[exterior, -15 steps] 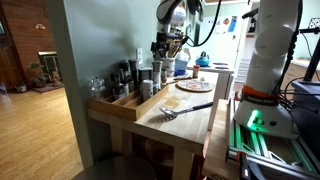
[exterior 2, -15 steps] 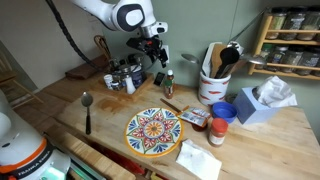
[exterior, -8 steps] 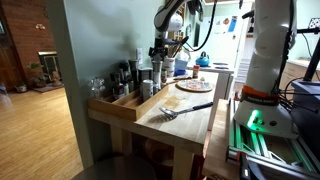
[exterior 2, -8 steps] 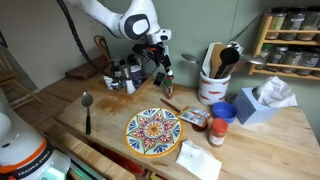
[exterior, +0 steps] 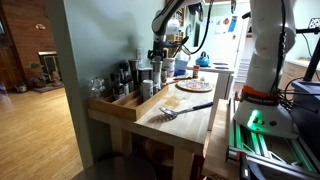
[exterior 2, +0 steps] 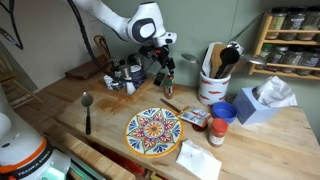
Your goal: Put the brown bottle onto the wooden tray
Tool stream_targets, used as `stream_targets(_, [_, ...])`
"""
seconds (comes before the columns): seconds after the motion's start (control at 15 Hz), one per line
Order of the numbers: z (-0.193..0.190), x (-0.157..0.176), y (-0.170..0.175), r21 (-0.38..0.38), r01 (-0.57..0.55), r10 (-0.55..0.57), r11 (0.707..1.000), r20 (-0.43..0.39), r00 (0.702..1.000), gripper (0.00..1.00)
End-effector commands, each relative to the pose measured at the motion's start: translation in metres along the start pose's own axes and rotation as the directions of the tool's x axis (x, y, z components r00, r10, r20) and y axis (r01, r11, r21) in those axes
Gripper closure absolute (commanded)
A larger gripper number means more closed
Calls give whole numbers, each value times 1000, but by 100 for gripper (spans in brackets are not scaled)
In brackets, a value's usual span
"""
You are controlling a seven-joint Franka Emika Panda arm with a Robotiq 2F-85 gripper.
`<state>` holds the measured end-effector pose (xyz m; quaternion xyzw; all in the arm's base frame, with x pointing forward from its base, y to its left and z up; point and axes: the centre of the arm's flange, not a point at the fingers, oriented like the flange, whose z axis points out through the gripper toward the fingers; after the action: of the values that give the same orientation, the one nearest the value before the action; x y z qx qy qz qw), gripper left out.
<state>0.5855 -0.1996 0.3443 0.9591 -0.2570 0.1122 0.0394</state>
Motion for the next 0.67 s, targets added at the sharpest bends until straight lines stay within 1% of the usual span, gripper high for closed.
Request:
stream_targets(0.0, [13,13,3,-8,-42,42,999,-2,999,36])
stream_targets(0.13, [16,15,4,-10,-46,46,999,7,999,53])
stream_targets(0.27, [19,17,4,-9,-44,44,999,13,999,66])
stream_targets(0.33, [20,17,3,-12,-43,44,999,14,999,68])
stream_targets(0.4, [21,17,3,-15,-39,40,999,21,999,75])
stream_targets(0.47, [19,18,2,-17,-36,36,999,20,999,91])
stream_targets(0.6, [10,14,2,-20,-28,28,999,20,999,92])
